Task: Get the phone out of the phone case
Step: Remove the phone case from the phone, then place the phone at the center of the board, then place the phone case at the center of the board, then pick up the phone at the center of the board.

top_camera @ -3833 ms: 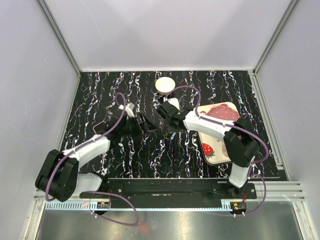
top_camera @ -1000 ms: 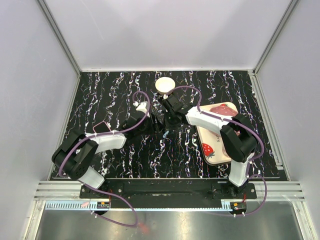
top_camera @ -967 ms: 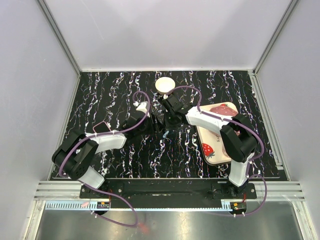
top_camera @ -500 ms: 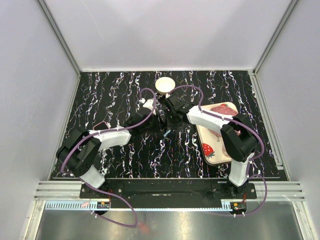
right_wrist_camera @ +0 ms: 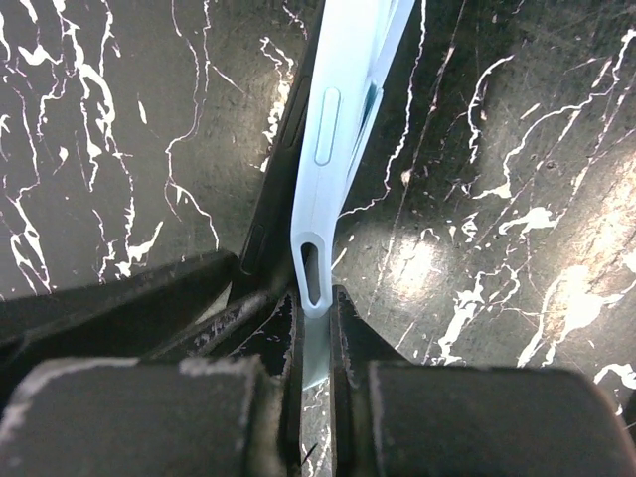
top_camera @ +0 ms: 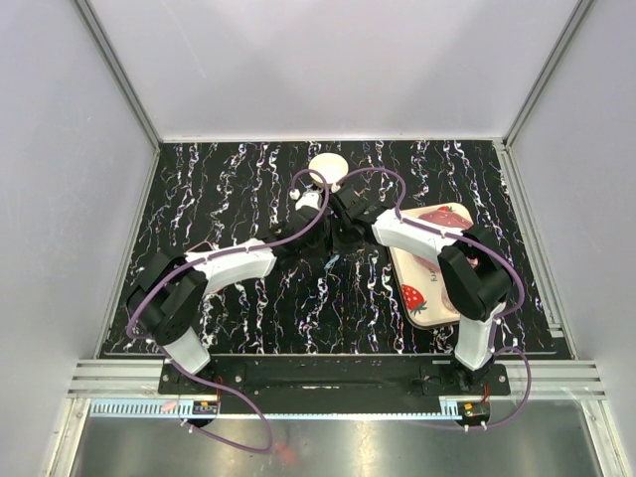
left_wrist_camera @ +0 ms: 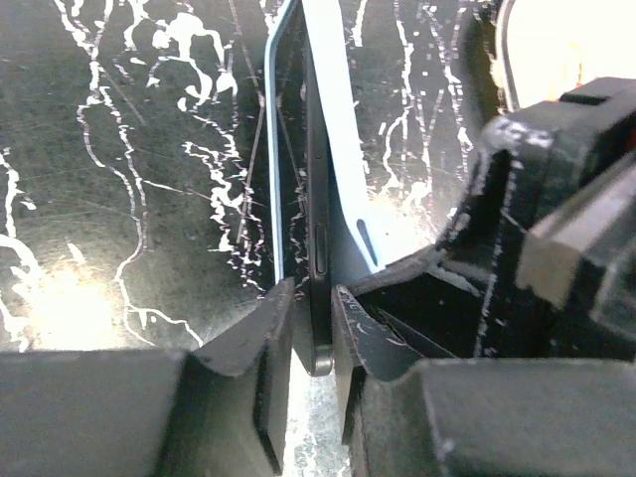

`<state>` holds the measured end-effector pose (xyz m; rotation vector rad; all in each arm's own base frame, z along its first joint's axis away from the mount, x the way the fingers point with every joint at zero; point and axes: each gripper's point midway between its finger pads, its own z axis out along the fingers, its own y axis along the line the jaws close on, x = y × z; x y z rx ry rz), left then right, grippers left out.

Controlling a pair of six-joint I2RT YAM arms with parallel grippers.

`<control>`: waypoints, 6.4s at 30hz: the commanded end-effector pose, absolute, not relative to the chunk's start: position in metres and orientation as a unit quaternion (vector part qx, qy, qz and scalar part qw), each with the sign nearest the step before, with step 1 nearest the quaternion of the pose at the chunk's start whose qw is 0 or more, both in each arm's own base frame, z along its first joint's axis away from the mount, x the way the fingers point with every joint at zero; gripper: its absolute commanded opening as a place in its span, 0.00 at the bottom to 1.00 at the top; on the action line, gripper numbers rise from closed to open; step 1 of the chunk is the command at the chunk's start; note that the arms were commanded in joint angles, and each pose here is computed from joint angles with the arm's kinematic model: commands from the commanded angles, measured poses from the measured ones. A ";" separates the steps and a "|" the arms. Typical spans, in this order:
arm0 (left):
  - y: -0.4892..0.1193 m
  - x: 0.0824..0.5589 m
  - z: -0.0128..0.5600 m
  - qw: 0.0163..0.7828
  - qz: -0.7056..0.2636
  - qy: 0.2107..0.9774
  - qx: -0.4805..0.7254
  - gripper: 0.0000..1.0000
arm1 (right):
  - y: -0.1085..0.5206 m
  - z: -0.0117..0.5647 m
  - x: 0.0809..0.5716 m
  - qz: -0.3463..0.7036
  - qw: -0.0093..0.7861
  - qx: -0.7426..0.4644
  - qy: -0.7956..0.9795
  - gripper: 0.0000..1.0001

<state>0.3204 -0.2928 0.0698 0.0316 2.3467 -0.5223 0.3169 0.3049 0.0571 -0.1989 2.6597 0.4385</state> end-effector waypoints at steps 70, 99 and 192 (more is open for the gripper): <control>-0.165 0.368 0.164 0.384 -0.304 0.864 -0.116 0.00 | 0.215 0.169 0.363 0.265 0.346 -0.014 0.900 0.00; -0.151 0.494 0.092 0.326 -0.384 0.839 -0.207 0.00 | 0.104 0.113 0.549 0.315 0.331 0.189 0.869 0.00; -0.046 0.300 0.013 0.183 -0.074 0.909 -0.368 0.57 | 0.110 0.143 0.413 0.285 0.329 0.142 0.889 1.00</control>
